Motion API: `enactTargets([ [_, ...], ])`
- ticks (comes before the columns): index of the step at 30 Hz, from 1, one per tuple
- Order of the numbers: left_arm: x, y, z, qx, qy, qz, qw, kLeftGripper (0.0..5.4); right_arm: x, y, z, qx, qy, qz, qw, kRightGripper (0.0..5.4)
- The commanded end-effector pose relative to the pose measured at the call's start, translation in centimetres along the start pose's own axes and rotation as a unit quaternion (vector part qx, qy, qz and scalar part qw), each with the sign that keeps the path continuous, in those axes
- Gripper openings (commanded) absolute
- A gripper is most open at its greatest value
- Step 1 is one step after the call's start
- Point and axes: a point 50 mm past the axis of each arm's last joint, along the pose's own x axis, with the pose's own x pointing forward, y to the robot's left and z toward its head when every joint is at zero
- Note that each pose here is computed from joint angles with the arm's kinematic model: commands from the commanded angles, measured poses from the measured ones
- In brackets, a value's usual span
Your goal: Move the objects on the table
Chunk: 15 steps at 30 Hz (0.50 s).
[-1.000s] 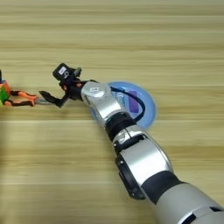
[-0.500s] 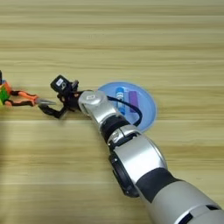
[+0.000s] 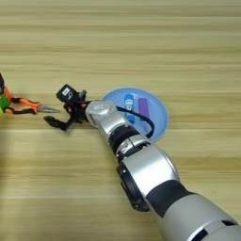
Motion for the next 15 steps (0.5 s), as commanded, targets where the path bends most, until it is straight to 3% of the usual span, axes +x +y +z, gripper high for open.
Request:
enactTargets([
  [1, 0.0, 0.0, -0.3, 0.005, 0.010, -0.002, 0.9999, 5.40, 1.9, 2.5, 1.9, -0.009, -0.020, 0.037, 0.999, 5.38],
  [15, -0.3, 0.7, -0.1, 0.012, 0.008, 0.011, 0.9998, 5.40, 2.6, 4.0, 0.8, -0.003, 0.016, 0.045, 0.999, 5.38],
])
